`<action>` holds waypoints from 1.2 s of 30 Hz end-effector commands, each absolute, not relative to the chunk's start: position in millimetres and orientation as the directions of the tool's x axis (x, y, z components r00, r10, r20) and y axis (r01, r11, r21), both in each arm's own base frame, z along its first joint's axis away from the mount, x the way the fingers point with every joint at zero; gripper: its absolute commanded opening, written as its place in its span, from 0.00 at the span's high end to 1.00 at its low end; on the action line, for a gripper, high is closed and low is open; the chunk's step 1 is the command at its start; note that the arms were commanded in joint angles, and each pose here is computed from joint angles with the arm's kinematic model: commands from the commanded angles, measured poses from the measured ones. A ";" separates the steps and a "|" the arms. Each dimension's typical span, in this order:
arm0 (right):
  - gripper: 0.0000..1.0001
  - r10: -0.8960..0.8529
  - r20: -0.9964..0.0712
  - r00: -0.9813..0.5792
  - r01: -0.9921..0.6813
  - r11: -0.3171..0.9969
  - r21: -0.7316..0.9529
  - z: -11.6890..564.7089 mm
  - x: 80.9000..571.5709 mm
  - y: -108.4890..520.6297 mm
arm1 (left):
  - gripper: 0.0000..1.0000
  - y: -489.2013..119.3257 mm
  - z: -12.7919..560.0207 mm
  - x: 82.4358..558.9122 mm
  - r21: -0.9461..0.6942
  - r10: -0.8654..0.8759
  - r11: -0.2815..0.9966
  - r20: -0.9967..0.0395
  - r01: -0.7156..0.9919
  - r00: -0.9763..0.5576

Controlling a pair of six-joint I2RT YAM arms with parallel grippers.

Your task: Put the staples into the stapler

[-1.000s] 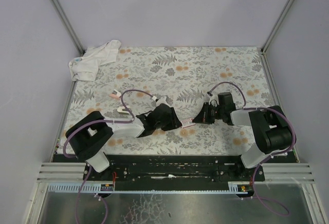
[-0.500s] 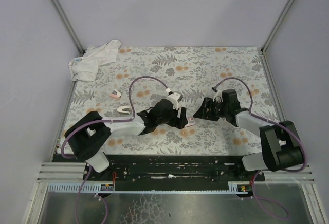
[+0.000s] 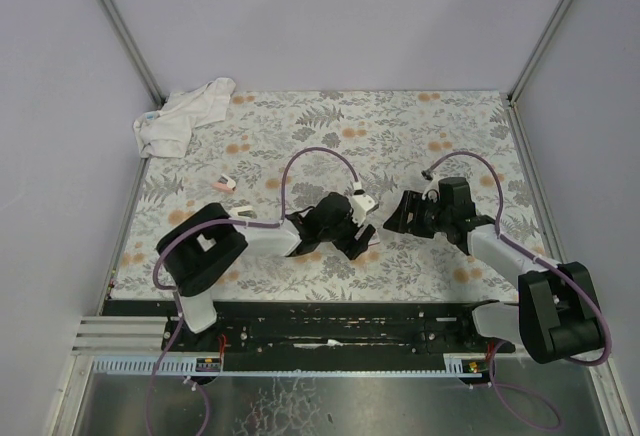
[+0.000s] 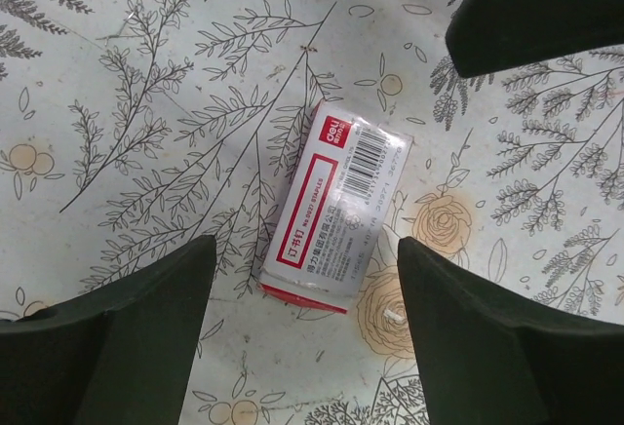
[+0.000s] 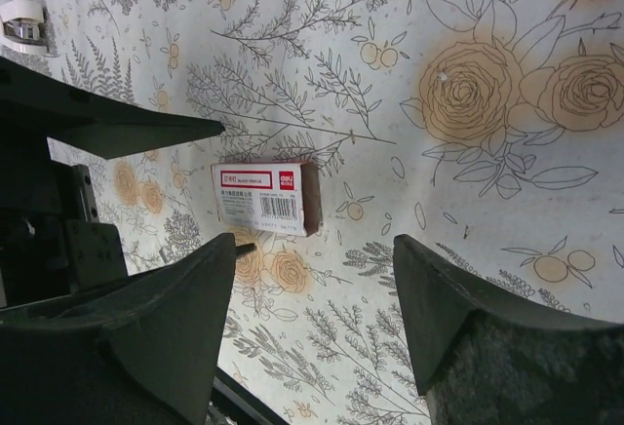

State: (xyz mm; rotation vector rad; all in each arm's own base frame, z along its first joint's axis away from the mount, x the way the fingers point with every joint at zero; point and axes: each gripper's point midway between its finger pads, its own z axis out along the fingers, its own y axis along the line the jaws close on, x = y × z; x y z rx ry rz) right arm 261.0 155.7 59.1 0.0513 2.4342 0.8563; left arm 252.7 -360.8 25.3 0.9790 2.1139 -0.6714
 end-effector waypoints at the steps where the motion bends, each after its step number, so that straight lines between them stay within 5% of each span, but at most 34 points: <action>1: 0.27 0.221 -0.510 -0.832 -0.141 0.804 0.578 63.5 263.1 150.8 | 0.28 -373.2 30.6 257.1 -0.105 0.472 0.518 -0.792 0.849 -0.386; 8: 0.27 0.235 -0.510 -0.828 -0.137 0.796 0.590 66.8 266.1 151.2 | 0.44 -367.3 13.2 251.7 -0.080 0.533 0.502 -0.755 0.861 -0.381; 17: 0.27 0.252 -0.511 -0.822 -0.131 0.789 0.600 70.6 267.8 150.8 | 0.53 -360.6 -1.7 241.9 -0.080 0.560 0.522 -0.719 0.849 -0.411; 27: 0.24 0.272 -0.509 -0.817 -0.182 0.715 0.675 91.7 263.6 165.8 | 0.63 -362.8 27.0 229.7 -0.290 0.328 0.635 -0.738 0.716 -0.590; 36: 0.22 0.318 -0.442 -0.839 -0.204 0.568 0.797 103.5 254.1 190.8 | 0.63 -368.3 79.8 220.2 -0.616 -0.012 0.649 -0.596 0.447 -0.803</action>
